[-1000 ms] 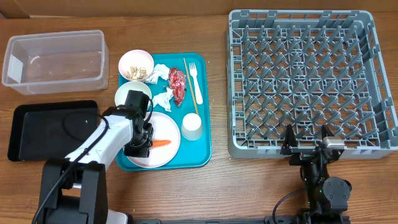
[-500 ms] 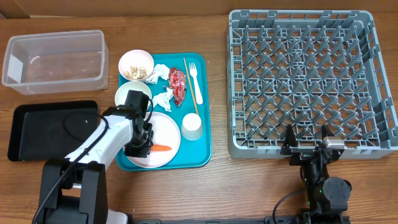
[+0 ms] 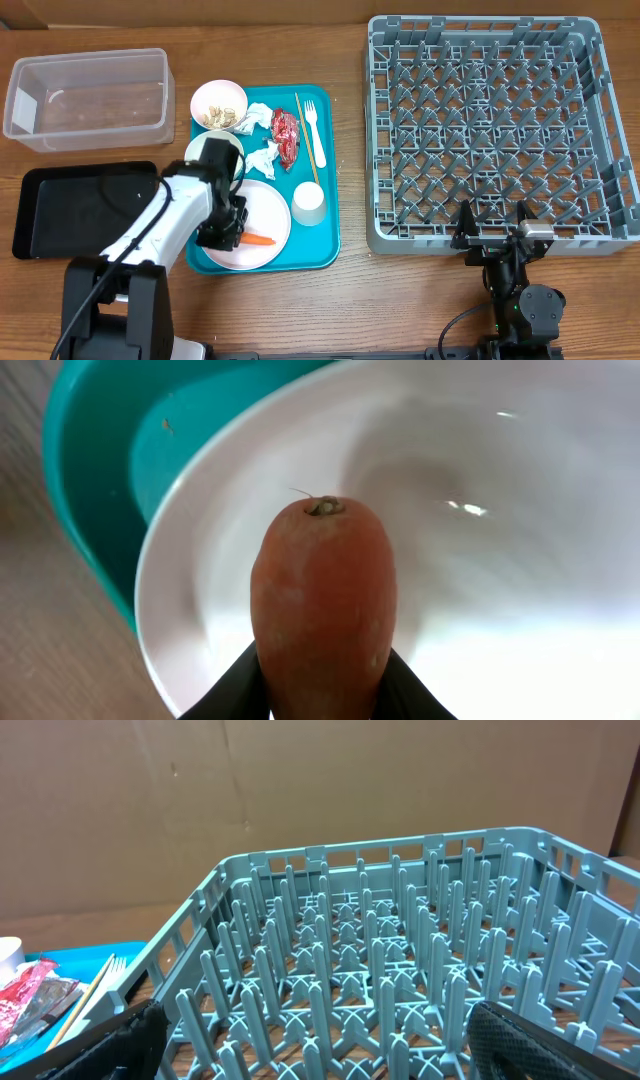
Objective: Sort waste into correct bins and load items into the dishwasher rack
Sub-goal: 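Lift the carrot and place it on the black tray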
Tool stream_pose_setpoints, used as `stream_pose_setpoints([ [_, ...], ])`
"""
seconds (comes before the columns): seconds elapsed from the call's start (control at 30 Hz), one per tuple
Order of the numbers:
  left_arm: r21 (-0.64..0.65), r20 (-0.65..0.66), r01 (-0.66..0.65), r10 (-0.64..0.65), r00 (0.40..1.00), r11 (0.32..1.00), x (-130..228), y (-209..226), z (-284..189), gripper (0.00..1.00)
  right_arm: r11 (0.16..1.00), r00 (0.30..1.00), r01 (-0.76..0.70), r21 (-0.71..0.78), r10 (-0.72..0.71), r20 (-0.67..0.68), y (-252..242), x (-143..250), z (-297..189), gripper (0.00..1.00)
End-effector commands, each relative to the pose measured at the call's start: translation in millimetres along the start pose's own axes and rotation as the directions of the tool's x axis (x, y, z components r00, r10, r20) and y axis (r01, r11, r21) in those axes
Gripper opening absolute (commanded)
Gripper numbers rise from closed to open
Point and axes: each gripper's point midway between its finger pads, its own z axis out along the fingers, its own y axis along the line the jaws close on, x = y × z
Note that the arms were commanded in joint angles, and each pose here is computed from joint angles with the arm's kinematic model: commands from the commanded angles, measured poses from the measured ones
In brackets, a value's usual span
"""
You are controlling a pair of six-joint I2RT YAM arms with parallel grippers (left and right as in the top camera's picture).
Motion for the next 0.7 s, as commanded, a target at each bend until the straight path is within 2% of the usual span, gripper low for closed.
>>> stream_pose_setpoints([
  [0.0,0.052,0.004,-0.058,0.057,0.998,0.997,-1.8,-21.1,-28.4,0.04,1.000,1.000,-0.003,0.007,0.003,0.004,-1.1,1.7,0.2,1.00],
  [0.1,0.062,0.015,-0.083,0.082,0.996,0.995,-7.3,-27.9,-52.9,0.04,1.000,1.000,-0.003,0.007,0.003,0.005,-1.1,1.6,0.2,1.00],
  [0.23,0.088,0.064,-0.087,0.082,0.995,0.992,-32.9,-35.7,-83.1,0.04,1.000,1.000,-0.004,0.007,0.004,0.005,-1.1,1.6,0.2,1.00],
  [0.47,0.133,0.093,-0.010,-0.003,0.996,0.991,-102.9,-28.6,-122.9,0.04,1.000,1.000,-0.003,0.007,0.003,0.005,-1.2,1.6,0.2,1.00],
  [0.67,0.161,0.113,0.107,-0.126,0.986,0.981,-166.4,-6.7,-123.6,0.04,1.000,1.000,-0.003,0.007,0.003,0.005,-1.1,1.6,0.2,1.00],
])
